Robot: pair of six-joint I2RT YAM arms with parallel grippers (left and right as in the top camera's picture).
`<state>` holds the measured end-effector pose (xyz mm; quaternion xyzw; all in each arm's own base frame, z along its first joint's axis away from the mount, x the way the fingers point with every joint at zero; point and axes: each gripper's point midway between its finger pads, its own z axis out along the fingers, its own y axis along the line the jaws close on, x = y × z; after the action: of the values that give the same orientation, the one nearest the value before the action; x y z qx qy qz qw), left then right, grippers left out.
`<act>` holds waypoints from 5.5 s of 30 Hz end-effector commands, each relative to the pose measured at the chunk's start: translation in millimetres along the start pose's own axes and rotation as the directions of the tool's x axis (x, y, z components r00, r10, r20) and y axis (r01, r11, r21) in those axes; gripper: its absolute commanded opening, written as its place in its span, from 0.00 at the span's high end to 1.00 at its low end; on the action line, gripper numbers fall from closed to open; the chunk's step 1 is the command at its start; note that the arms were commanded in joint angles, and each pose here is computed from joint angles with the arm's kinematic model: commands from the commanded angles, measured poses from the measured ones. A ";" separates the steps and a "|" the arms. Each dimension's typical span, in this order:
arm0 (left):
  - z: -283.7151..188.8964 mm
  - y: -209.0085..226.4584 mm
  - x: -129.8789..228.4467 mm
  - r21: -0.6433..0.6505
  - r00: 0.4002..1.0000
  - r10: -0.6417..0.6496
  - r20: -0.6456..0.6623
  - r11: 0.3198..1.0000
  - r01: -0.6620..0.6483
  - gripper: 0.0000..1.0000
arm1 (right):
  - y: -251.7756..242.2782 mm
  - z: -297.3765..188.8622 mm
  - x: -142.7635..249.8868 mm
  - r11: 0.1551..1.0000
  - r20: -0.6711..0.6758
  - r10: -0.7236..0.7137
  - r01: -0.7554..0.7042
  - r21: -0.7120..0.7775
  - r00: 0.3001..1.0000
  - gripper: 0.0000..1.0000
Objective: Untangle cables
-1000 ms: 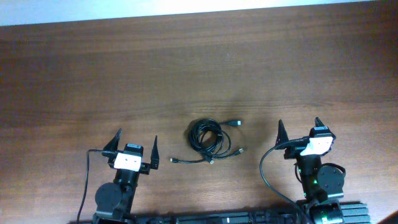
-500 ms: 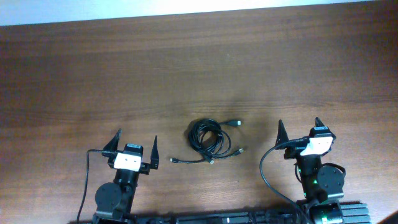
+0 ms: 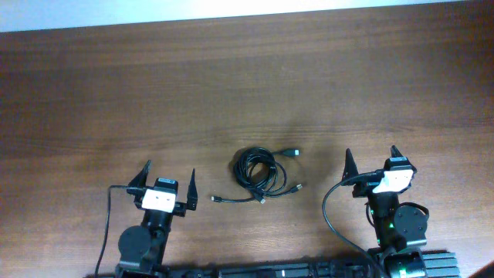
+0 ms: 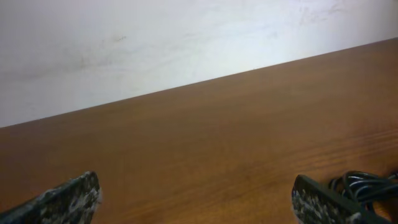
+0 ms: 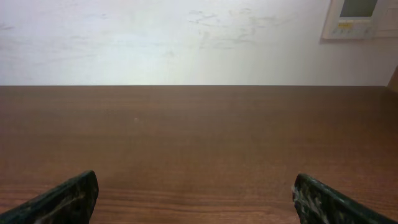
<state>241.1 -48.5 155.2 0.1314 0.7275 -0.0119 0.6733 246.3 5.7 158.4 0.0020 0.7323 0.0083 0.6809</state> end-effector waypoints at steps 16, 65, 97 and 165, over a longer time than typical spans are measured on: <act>4.5 16.1 -60.4 0.000 0.987 0.097 -0.129 0.995 -0.098 0.01 | 0.4 -0.2 2.5 1.000 -0.005 -0.007 0.007 -0.001 1.000 0.01; 92.4 -102.5 -73.7 0.588 0.661 0.391 -0.641 0.803 0.095 0.01 | 0.4 -0.2 2.5 1.000 -0.005 -0.007 0.007 -0.001 1.000 0.01; 86.2 -158.4 89.2 0.589 0.182 0.562 -0.807 0.788 0.178 0.01 | 0.4 -0.2 2.5 1.000 -0.005 -0.007 0.007 -0.001 1.000 0.01; 168.3 -243.2 -78.5 0.008 0.320 -0.252 -0.913 0.775 0.632 1.00 | 0.4 -0.1 2.6 1.000 -0.005 -0.007 0.007 -0.001 1.000 0.01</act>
<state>372.6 -302.5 143.3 0.1390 0.9628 -0.1570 0.1706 246.3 5.7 158.5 0.0019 0.7322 0.0084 0.6811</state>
